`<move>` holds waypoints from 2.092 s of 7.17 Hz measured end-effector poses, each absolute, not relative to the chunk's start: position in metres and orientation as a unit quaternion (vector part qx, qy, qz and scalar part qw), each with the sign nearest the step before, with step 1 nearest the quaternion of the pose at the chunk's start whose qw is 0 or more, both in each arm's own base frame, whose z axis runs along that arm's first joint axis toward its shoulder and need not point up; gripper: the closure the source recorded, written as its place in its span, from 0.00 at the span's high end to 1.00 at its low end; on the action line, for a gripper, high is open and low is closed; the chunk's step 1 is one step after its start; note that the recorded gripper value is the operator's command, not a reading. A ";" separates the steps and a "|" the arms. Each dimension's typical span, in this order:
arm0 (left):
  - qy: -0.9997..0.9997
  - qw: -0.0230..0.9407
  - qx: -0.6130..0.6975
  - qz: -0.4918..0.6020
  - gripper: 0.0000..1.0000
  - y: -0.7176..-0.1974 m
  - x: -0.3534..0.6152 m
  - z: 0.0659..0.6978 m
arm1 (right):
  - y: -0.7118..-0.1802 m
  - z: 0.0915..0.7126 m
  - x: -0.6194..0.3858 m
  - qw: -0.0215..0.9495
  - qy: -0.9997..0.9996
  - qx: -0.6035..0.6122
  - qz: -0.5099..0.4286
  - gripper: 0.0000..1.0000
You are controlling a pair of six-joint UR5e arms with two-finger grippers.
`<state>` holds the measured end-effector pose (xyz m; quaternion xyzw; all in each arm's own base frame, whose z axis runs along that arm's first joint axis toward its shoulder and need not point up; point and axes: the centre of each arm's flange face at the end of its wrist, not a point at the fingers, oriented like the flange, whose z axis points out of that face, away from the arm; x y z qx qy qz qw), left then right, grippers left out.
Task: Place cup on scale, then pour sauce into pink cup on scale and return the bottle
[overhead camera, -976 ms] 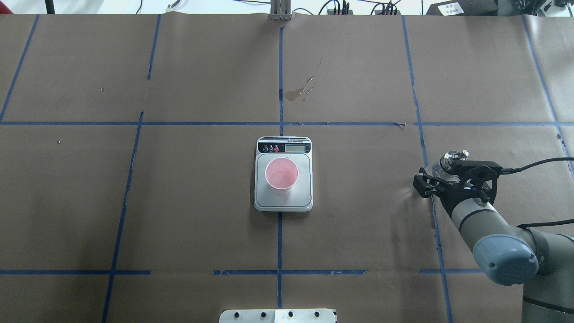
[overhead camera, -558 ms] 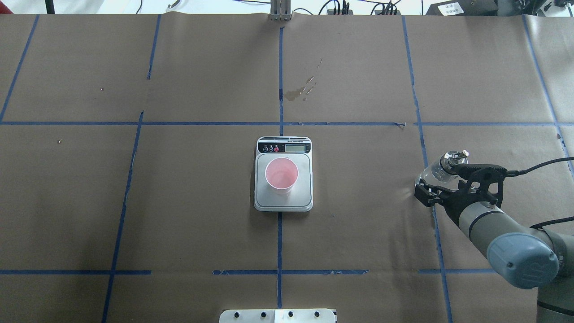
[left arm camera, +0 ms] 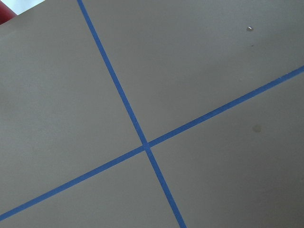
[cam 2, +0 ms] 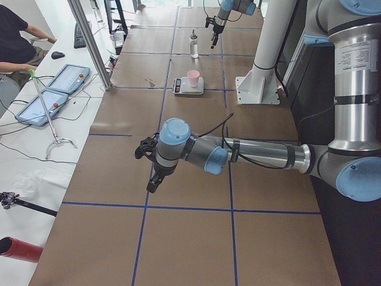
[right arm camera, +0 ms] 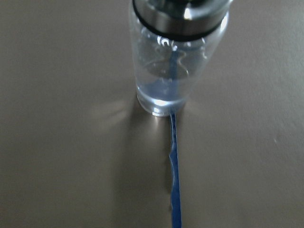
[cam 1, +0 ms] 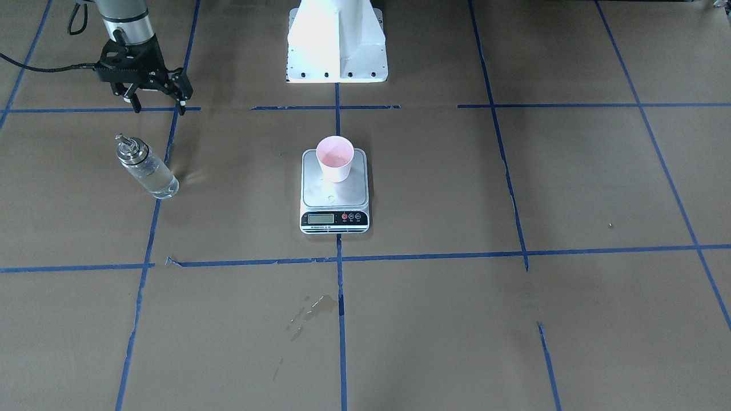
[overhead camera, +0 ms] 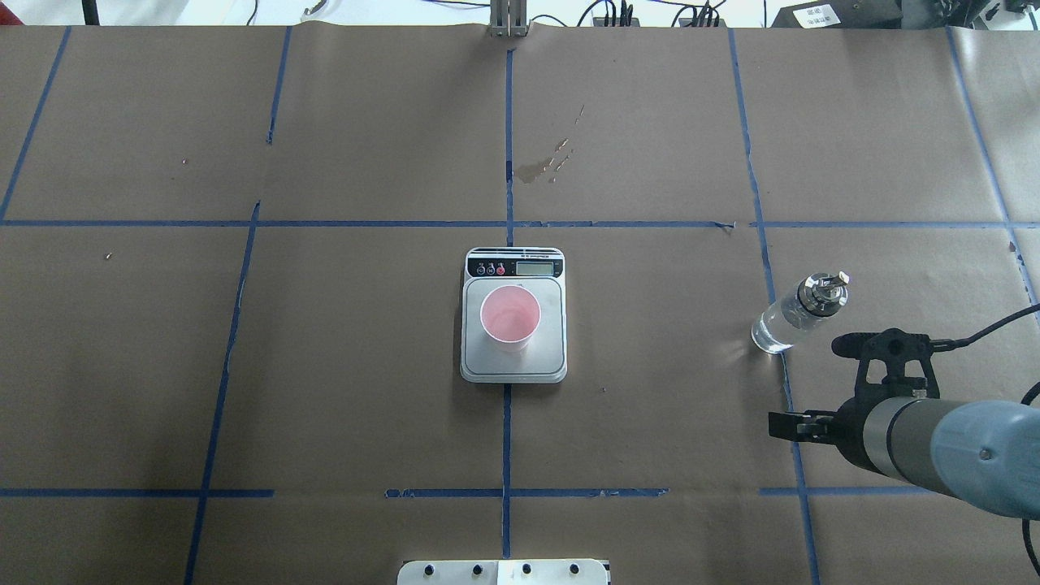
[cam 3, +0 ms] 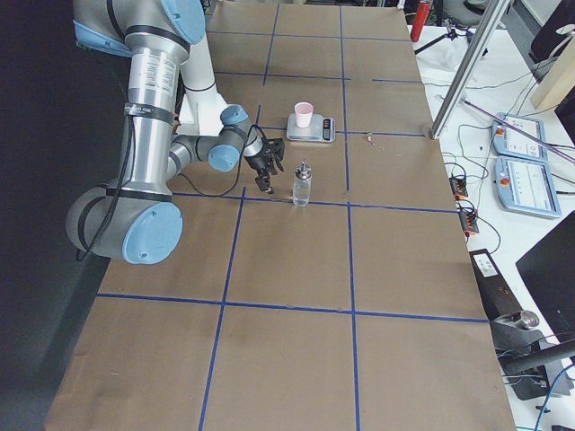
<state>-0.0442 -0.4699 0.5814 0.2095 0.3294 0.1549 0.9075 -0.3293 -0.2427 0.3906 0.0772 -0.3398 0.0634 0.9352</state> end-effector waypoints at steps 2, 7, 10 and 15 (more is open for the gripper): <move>0.328 0.908 0.212 0.152 1.00 -0.470 -0.048 0.580 | -0.247 0.347 -0.285 0.929 -0.363 -0.004 0.075 1.00; 0.328 0.907 0.215 0.153 1.00 -0.470 -0.049 0.578 | -0.352 0.367 -0.110 0.891 -0.451 -0.001 0.045 1.00; 0.328 0.909 0.210 0.151 1.00 -0.470 -0.048 0.582 | -0.410 0.516 -0.005 0.909 -0.406 0.065 -0.059 1.00; 0.344 0.915 0.160 0.137 1.00 -0.452 -0.048 0.634 | -0.413 0.642 0.053 0.942 -0.318 0.042 -0.099 1.00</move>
